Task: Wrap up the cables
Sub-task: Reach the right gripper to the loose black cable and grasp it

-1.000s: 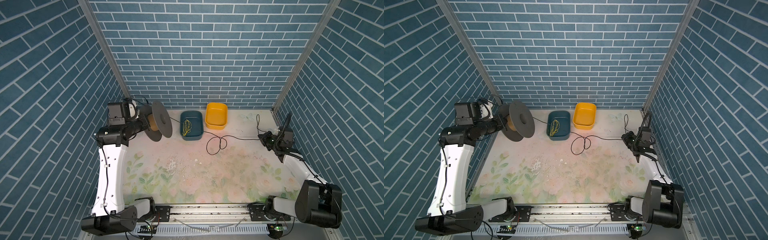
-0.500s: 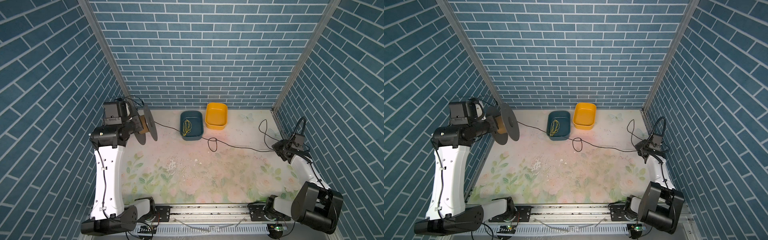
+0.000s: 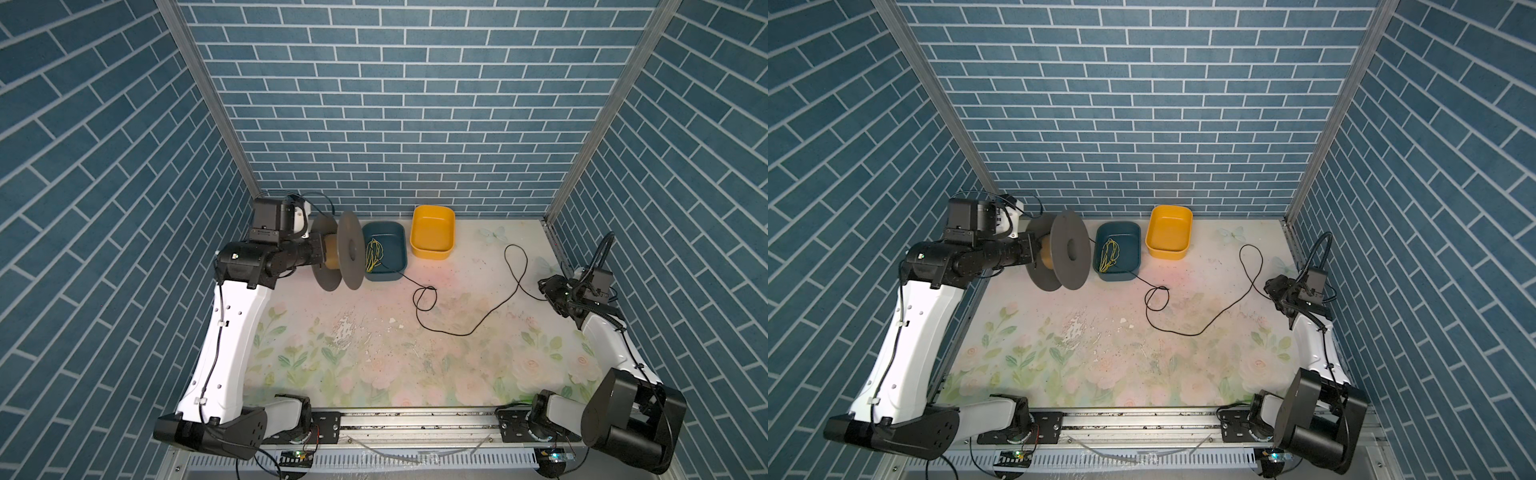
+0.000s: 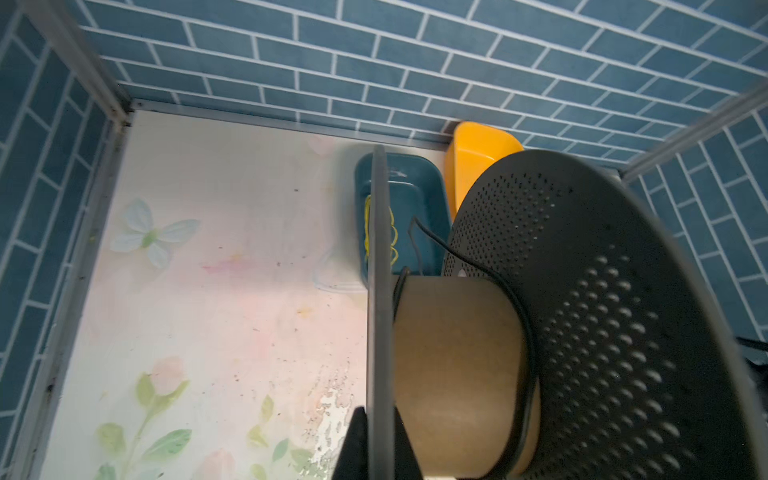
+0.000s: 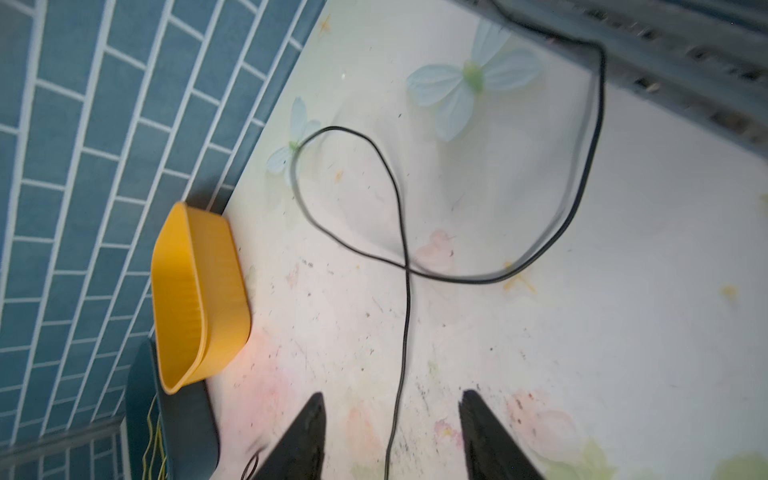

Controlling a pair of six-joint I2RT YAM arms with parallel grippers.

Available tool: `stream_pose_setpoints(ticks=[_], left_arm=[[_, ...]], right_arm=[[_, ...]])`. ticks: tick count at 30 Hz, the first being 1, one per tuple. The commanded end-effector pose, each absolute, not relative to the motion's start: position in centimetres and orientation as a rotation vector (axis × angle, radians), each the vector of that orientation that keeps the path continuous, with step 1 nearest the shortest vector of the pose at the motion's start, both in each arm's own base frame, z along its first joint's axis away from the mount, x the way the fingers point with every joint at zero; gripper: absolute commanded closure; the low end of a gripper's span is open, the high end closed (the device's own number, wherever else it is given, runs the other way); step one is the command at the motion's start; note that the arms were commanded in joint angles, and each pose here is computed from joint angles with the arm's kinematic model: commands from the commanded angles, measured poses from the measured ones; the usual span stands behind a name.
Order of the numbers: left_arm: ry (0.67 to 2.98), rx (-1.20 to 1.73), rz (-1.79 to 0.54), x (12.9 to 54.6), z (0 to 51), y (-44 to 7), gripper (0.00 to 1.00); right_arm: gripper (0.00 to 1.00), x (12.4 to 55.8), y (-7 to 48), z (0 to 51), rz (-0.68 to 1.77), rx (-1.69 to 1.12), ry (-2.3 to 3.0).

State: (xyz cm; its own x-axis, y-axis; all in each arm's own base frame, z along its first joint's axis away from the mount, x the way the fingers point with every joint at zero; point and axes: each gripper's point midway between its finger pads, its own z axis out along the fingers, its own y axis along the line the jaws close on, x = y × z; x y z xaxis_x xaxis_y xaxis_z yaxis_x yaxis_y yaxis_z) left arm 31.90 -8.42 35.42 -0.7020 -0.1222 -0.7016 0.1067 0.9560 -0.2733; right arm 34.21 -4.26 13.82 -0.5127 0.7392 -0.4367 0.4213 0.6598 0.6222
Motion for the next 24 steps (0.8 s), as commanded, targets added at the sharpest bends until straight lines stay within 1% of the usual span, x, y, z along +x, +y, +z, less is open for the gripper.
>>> stream_pose_setpoints(ticks=[1, 5, 11, 17, 24], left_arm=[[2.192, 0.020, -0.452, 32.3, 38.5, -10.6, 1.00], [2.209, 0.067, -0.504, 32.4, 38.0, -12.9, 1.00], [2.207, 0.118, -0.585, 32.1, 38.5, -15.5, 1.00], [2.188, 0.140, -0.663, 31.4, 40.0, -16.3, 1.00], [2.173, 0.150, -0.705, 30.5, 41.3, -16.6, 1.00]], right_arm=[[0.32, 34.2, -0.8, 14.0, 0.756, 0.785, 2.184], [0.30, 33.9, 2.4, 15.2, 0.793, 0.629, 2.208], [0.31, 34.4, 7.6, 17.0, 0.857, 0.329, 2.175], [0.32, 35.1, 13.6, 18.4, 0.922, -0.005, 2.078], [0.33, 36.0, 19.4, 18.9, 0.959, -0.242, 1.989]])
